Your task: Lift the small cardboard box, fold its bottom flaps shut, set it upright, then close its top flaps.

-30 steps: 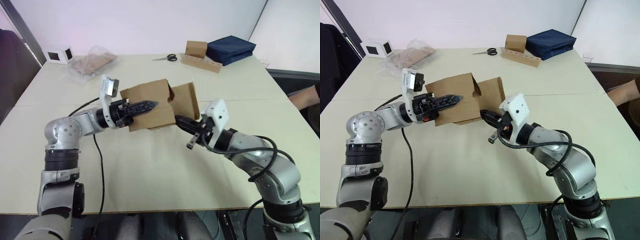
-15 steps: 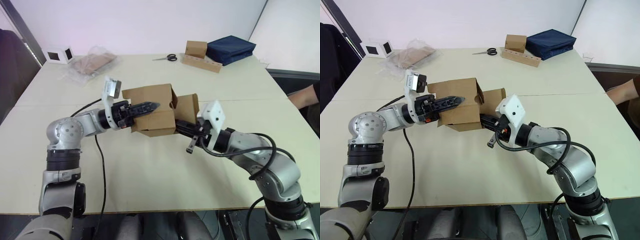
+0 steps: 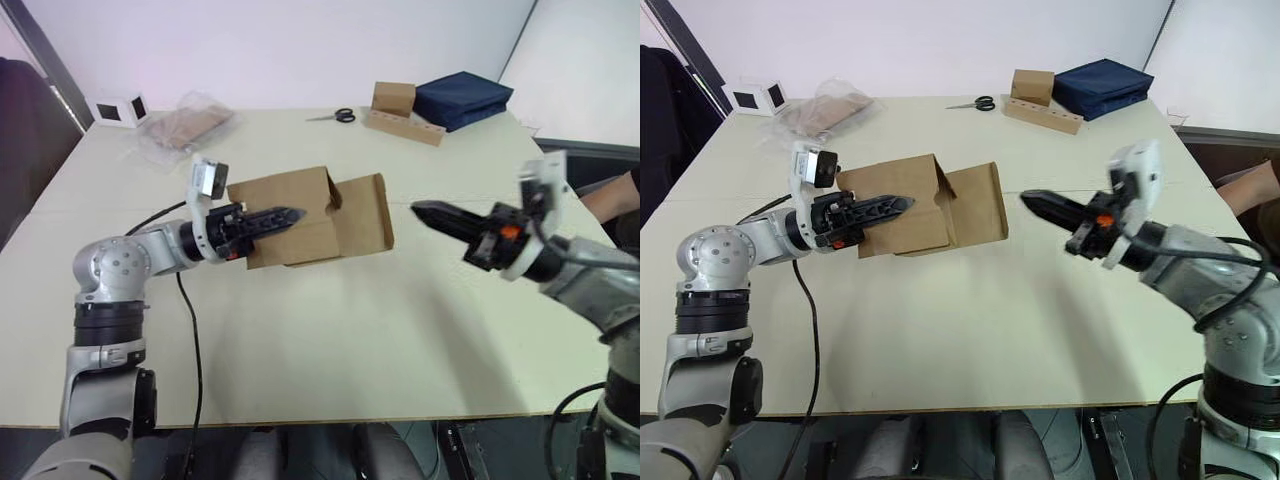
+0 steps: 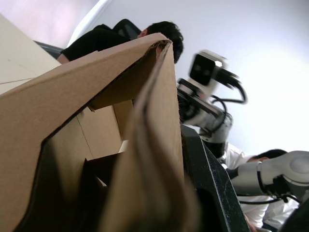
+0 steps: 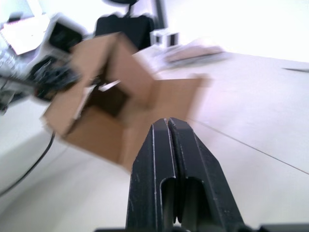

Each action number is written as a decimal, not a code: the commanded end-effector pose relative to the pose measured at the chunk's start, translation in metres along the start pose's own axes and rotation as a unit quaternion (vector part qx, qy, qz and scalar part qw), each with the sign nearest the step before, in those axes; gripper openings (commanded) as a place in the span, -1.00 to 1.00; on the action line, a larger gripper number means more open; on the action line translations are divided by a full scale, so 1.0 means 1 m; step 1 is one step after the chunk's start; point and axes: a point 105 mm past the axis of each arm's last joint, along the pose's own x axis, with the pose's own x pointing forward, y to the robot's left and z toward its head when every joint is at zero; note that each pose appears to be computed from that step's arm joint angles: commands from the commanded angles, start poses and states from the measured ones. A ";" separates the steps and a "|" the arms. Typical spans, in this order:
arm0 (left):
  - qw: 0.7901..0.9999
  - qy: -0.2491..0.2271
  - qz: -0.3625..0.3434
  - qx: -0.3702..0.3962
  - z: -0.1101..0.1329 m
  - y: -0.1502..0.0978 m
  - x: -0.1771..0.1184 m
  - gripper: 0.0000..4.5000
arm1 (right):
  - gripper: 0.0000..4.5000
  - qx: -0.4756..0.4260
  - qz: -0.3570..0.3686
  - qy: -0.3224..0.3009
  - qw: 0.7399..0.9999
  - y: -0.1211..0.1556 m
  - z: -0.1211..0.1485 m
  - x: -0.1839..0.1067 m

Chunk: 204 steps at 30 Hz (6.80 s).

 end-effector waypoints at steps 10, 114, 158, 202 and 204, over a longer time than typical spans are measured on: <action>0.998 0.022 -0.065 0.011 0.003 -0.025 0.013 -1.00 | 0.38 0.156 0.038 -0.049 0.986 -0.007 -0.018 0.006; 0.999 -0.005 -0.044 0.023 0.008 -0.013 0.024 -1.00 | -0.41 0.197 0.068 -0.099 0.973 0.052 -0.016 0.043; 0.998 -0.004 -0.039 0.058 -0.005 -0.007 0.035 -1.00 | -0.41 0.202 0.059 -0.133 0.968 0.063 -0.004 0.061; 0.995 -0.084 -0.044 0.038 0.022 -0.013 0.044 -1.00 | -0.41 0.251 0.029 -0.164 0.954 0.053 0.008 0.077; 0.995 -0.086 -0.042 0.038 0.023 -0.013 0.043 -1.00 | -0.41 0.251 0.026 -0.167 0.953 0.048 0.010 0.072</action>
